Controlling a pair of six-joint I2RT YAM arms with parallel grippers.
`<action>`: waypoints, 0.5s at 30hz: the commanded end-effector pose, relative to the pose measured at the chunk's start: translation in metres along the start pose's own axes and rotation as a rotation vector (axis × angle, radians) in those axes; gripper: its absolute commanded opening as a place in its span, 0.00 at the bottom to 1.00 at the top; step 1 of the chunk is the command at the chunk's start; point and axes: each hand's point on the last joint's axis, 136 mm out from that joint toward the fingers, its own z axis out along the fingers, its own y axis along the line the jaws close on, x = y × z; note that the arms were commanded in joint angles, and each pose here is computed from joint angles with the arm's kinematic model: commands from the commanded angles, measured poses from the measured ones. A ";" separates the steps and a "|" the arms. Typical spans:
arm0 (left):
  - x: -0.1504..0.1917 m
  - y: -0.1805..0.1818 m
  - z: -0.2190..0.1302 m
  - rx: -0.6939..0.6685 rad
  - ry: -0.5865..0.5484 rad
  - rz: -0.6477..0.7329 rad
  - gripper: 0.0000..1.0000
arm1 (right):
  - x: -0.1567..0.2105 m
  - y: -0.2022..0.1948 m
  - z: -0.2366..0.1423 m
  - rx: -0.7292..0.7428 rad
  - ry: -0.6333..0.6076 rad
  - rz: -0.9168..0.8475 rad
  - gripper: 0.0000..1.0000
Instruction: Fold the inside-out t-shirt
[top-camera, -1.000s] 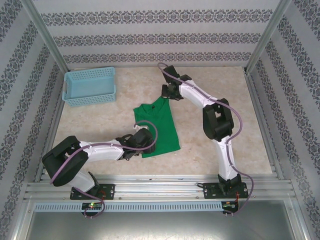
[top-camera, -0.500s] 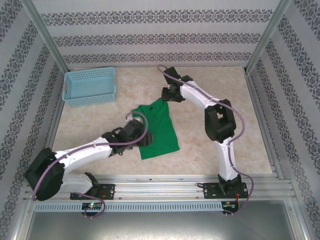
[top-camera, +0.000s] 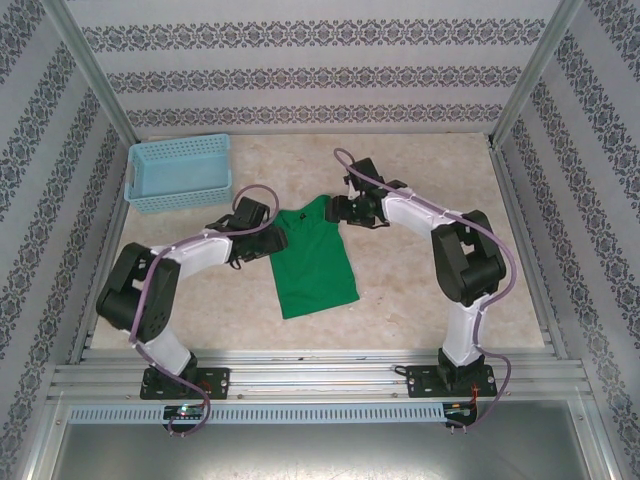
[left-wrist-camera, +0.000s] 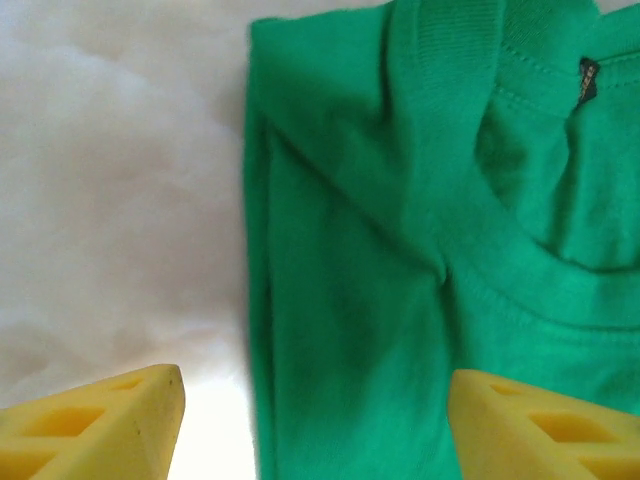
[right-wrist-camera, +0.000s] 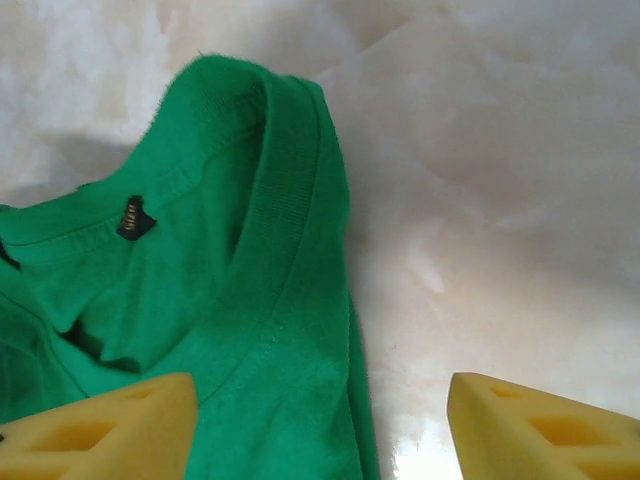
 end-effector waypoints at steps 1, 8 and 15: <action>-0.023 -0.012 0.009 0.033 -0.039 0.020 0.69 | -0.006 0.001 0.015 -0.043 -0.016 0.008 0.71; -0.028 -0.008 0.039 0.017 -0.012 0.015 0.63 | 0.008 -0.002 0.048 -0.054 0.047 0.032 0.73; -0.025 -0.025 0.057 0.114 0.022 0.022 0.50 | 0.031 0.024 0.073 -0.076 0.116 0.009 0.70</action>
